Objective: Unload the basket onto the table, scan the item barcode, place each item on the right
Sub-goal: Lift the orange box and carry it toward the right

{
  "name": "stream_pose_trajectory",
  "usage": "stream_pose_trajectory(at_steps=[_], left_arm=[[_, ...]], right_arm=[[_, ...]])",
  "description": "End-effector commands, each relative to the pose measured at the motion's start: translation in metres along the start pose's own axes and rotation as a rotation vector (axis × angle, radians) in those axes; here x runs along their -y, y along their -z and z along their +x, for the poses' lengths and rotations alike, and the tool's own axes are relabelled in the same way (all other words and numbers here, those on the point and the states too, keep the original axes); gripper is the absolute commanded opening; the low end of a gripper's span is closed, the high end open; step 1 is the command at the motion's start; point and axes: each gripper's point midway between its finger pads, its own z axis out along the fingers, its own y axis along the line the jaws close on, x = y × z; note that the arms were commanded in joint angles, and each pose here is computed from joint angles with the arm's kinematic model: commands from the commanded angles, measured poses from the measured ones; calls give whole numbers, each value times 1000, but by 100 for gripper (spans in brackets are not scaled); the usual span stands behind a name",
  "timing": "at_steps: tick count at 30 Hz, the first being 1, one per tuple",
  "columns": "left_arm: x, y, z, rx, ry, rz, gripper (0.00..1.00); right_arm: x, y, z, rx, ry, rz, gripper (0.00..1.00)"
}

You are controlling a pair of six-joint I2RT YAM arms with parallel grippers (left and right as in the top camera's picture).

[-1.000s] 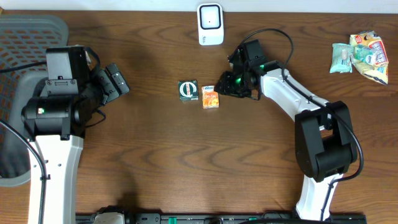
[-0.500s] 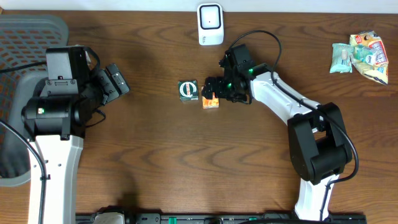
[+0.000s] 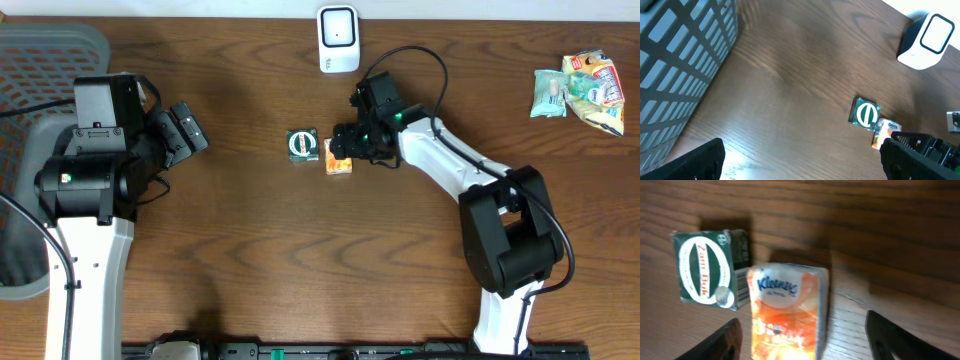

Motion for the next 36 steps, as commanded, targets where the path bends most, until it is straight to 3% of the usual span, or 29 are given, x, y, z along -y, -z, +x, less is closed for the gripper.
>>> stream_pose_trajectory(at_steps=[1, 3, 11, 13, 14, 16, 25, 36], left_arm=[[-2, 2, -4, 13, -8, -8, 98], [-2, 2, -4, 13, -8, -8, 98], [-2, 2, -4, 14, -8, -8, 98], [-2, 2, -4, 14, -8, -8, 98], [-2, 2, -4, 14, -8, -8, 98], [-2, 2, -4, 14, -8, -8, 98], [-2, 2, -4, 13, -8, -8, 97], [-2, 2, -4, 13, -8, -8, 98]], right_arm=[[-4, -10, 12, -36, 16, -10, 54], [-3, -14, 16, -47, 15, -7, 45], [-1, -44, 38, -137, -6, -54, 46], [0, -50, 43, -160, -12, -61, 29], [-1, -50, 44, -168, -17, -72, 15], [-3, -47, 43, -166, -19, -89, 7], [-9, 5, 23, -135, -10, -202, 1], [-69, 111, -3, 24, 308, -726, 1]])
